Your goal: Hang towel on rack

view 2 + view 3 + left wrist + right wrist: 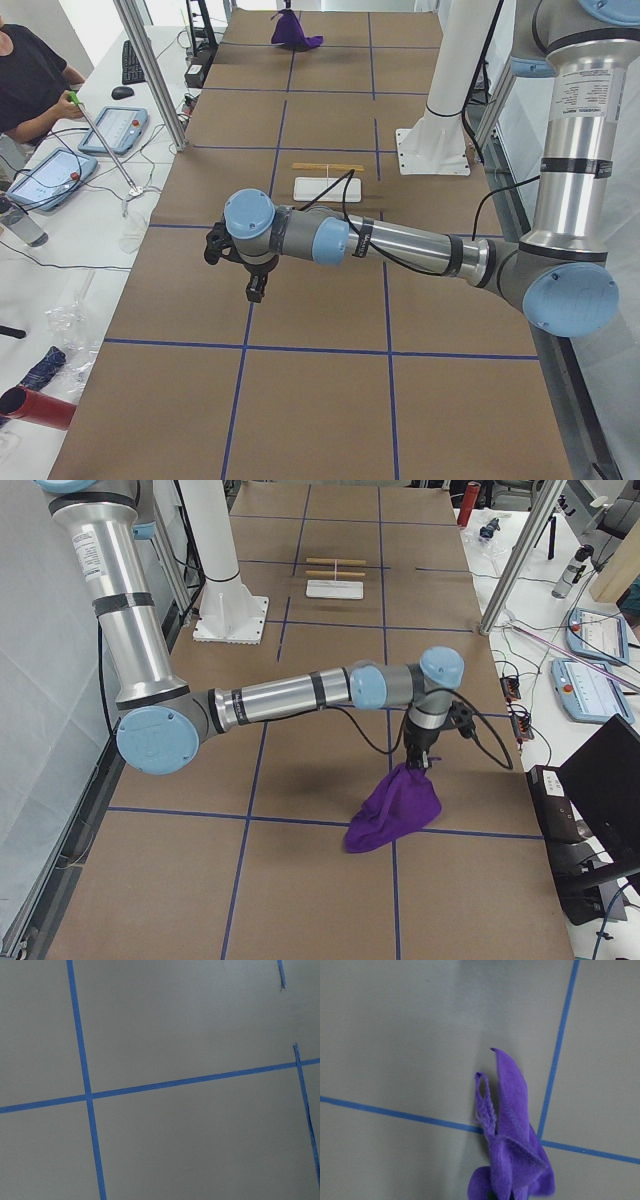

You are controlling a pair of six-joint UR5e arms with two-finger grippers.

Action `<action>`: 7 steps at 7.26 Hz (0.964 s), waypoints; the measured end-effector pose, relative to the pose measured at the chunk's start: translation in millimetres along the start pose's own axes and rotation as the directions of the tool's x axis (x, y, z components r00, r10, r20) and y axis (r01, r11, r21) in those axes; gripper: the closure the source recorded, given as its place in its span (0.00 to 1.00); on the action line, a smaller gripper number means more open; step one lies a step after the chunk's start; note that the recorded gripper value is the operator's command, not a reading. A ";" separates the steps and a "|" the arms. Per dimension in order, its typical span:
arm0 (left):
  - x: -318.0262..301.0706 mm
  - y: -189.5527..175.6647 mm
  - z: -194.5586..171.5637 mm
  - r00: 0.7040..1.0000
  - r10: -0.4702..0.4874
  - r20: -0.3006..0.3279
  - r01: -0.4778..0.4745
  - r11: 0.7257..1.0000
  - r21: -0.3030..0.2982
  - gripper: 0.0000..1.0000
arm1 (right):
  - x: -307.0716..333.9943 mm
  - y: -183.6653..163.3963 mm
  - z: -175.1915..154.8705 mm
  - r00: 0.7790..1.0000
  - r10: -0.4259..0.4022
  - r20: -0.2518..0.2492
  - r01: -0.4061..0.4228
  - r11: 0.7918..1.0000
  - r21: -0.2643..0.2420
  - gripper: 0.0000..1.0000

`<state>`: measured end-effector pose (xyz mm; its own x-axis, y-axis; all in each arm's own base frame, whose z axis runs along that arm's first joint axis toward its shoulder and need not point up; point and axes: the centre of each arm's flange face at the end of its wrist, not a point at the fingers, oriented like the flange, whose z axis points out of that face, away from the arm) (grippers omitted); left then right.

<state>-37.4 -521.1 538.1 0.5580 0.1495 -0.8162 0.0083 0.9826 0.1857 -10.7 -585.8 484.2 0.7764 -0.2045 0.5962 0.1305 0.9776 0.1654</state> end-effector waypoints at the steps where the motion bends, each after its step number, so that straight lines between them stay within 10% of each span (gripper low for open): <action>1: 11.7 -10.4 -3.9 1.000 0.001 -0.004 -0.001 1.000 0.028 0.00 | -51.2 13.6 -50.6 0.999 0.013 0.031 -0.015 0.999 0.045 1.00; 7: 170.9 -56.0 11.0 0.948 -0.270 -0.168 0.283 0.957 0.060 0.00 | -364.0 44.0 -160.4 0.931 -0.049 0.363 0.002 0.992 0.129 1.00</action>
<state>66.6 -551.7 394.2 0.3875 -0.1046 -0.9159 0.2160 0.9762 -0.0201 -188.6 -460.2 148.4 0.4925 -0.2566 0.8317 0.0510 0.9624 0.2668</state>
